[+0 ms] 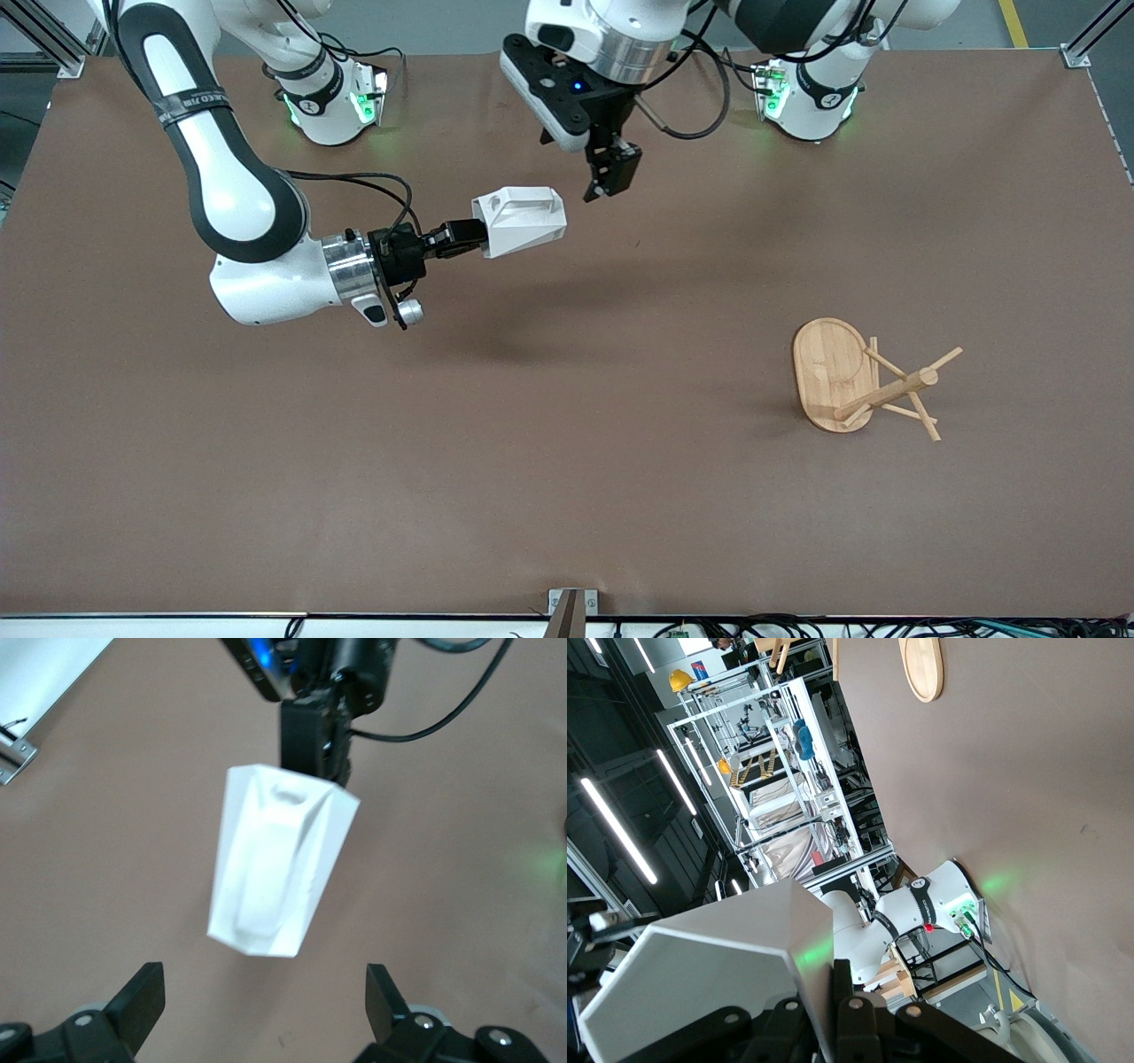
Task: Hang cup on rack
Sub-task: 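Grasp the cup with the left gripper beside the right gripper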
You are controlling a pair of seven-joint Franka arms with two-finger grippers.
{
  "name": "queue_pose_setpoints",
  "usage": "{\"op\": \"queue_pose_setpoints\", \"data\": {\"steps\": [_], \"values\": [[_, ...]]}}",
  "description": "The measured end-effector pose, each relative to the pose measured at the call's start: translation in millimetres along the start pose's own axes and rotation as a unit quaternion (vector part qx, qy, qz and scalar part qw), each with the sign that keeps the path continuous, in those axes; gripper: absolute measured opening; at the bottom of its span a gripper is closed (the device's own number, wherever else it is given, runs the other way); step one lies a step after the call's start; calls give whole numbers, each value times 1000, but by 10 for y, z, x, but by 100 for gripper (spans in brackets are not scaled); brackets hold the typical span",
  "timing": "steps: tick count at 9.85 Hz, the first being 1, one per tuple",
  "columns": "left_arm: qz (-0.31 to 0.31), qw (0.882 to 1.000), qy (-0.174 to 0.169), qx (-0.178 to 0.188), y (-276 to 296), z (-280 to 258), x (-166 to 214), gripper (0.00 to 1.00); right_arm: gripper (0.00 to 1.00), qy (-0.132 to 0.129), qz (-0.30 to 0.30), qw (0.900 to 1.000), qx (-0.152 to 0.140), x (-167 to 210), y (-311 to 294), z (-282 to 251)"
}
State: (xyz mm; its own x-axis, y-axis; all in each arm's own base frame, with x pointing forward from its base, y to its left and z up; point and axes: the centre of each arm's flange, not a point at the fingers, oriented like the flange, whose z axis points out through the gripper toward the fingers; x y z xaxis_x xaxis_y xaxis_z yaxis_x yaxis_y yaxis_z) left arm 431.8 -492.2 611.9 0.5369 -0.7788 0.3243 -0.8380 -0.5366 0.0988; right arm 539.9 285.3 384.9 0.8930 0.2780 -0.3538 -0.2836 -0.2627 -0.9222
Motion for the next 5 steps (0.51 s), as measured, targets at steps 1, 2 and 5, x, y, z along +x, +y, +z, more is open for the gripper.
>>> {"op": "queue_pose_setpoints", "data": {"steps": [1, 2, 5], "values": [[8, 1000, 10, -2, 14, 119, 56, 100, 7, 0, 0, 1000, 0, -1, 0, 4], [14, 1000, 16, -4, -30, 254, 99, 100, 7, -1, 1, 1000, 0, -3, 6, 9], [35, 999, 1, -13, -92, 631, 128, 100, 7, -3, 5, 1000, 0, -13, 50, 30]]}}
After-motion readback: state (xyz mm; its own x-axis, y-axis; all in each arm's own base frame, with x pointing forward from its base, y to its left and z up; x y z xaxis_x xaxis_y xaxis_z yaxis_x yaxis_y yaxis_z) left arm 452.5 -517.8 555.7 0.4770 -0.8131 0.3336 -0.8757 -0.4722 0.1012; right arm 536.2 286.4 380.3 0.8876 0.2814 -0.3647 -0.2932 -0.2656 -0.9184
